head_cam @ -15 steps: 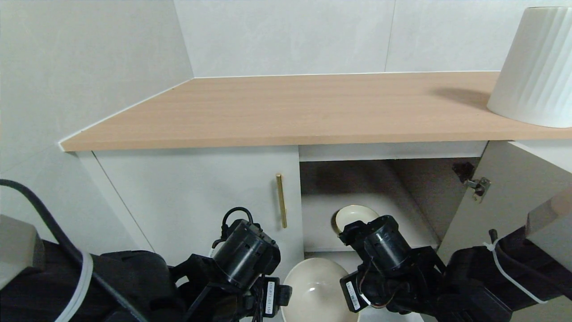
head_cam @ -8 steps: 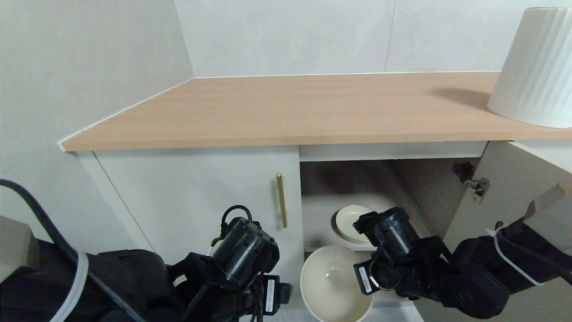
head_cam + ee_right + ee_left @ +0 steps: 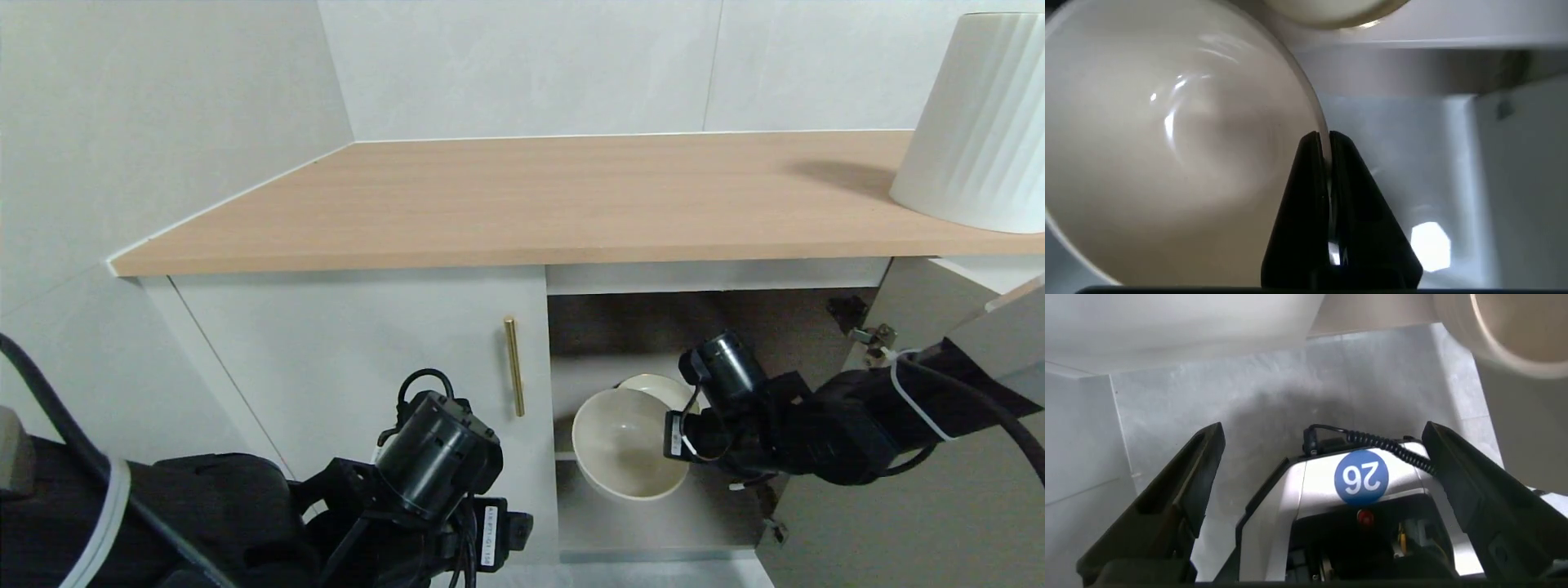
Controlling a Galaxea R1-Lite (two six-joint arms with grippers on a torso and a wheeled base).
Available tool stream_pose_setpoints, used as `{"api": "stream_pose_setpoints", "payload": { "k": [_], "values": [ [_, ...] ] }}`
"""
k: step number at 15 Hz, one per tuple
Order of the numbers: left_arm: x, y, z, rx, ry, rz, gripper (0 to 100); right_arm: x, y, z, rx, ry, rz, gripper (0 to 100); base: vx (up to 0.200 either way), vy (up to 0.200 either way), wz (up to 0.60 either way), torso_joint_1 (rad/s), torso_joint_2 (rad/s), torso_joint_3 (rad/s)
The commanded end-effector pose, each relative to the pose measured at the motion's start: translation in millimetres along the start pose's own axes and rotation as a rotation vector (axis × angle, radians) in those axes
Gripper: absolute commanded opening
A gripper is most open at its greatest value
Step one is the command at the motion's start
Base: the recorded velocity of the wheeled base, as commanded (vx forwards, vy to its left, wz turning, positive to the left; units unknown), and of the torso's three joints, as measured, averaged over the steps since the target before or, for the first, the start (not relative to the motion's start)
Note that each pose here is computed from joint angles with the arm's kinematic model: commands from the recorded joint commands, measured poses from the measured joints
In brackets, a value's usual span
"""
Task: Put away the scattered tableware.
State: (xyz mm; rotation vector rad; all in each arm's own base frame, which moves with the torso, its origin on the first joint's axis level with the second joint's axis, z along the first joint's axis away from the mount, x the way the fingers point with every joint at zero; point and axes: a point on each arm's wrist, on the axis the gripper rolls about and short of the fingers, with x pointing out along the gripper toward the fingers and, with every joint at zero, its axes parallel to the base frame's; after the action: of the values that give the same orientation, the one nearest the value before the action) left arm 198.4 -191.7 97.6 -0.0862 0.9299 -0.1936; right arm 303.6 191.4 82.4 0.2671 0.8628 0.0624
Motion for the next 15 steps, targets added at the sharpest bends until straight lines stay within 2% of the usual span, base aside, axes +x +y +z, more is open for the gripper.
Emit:
{"api": "stream_pose_setpoints", "payload": {
  "k": [1, 5, 11, 15],
  "values": [
    [-1, 0.8, 1.3, -0.004, -0.003, 0.001, 100, 8, 4, 20, 0.115, -0.012, -0.007, 0, 0.0, 0.0, 0.0, 0.0, 0.0, 0.0],
    [0, 0.8, 0.7, -0.002, 0.002, 0.004, 100, 34, -4, 32, 0.212, -0.037, -0.068, 0, 0.0, 0.0, 0.0, 0.0, 0.0, 0.0],
    [1, 1.1, 0.3, -0.001, 0.007, 0.009, 100, 62, -12, 41, 0.249, -0.117, -0.183, 0, 0.0, 0.0, 0.0, 0.0, 0.0, 0.0],
    [3, 1.7, 0.0, -0.002, 0.012, 0.015, 100, 76, -18, 52, 0.28, -0.145, -0.201, 0, 0.0, 0.0, 0.0, 0.0, 0.0, 0.0]
  ]
}}
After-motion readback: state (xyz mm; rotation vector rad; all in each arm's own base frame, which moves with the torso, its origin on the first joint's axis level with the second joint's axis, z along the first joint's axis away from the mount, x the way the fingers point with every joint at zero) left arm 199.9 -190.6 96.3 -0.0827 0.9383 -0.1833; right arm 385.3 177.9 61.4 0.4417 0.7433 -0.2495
